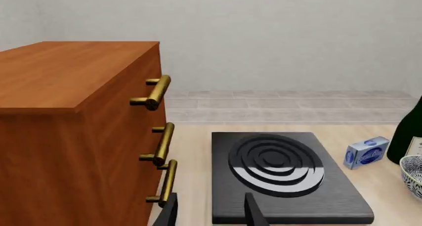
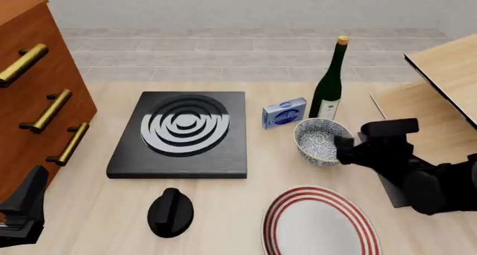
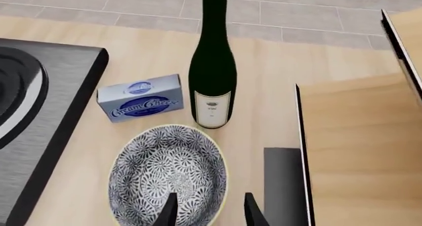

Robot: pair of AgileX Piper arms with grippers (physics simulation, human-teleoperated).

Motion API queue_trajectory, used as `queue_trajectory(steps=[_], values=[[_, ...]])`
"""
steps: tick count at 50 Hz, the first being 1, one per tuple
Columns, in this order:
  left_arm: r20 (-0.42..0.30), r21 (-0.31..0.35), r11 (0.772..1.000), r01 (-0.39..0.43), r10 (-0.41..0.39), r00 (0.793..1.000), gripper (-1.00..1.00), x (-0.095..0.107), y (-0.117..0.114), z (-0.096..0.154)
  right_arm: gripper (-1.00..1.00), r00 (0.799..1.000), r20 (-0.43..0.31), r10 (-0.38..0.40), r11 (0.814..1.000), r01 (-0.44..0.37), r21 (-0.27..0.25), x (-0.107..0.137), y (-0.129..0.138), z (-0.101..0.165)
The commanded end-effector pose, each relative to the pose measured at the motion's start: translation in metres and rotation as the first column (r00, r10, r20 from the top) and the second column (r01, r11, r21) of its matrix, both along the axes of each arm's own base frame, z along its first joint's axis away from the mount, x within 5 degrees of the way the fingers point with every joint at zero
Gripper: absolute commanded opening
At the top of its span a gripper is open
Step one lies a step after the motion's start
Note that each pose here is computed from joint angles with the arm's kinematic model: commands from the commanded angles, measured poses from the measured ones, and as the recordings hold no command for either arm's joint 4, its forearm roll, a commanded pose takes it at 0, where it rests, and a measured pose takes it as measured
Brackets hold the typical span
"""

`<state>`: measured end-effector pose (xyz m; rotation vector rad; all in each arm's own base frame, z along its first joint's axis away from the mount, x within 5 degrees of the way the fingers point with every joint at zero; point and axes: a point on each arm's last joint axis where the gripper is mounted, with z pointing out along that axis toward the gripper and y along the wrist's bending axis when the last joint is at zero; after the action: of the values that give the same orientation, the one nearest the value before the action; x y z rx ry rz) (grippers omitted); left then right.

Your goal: Put the bowl on the stove.

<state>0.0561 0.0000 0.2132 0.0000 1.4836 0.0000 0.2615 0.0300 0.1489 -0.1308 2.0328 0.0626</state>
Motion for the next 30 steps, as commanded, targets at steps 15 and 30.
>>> queue_trajectory(steps=[15,30], values=[[0.0,0.0,1.0,0.0,0.0,1.0,1.0,0.0,0.0,0.0,1.0,0.999,-0.049,0.0,1.0,-0.001,-0.014,0.017,0.001,-0.032],[0.0,0.0,1.0,0.0,0.0,1.0,1.0,0.0,0.0,0.0,1.0,0.998,-0.065,0.003,1.0,-0.004,-0.012,0.021,0.003,-0.042]])
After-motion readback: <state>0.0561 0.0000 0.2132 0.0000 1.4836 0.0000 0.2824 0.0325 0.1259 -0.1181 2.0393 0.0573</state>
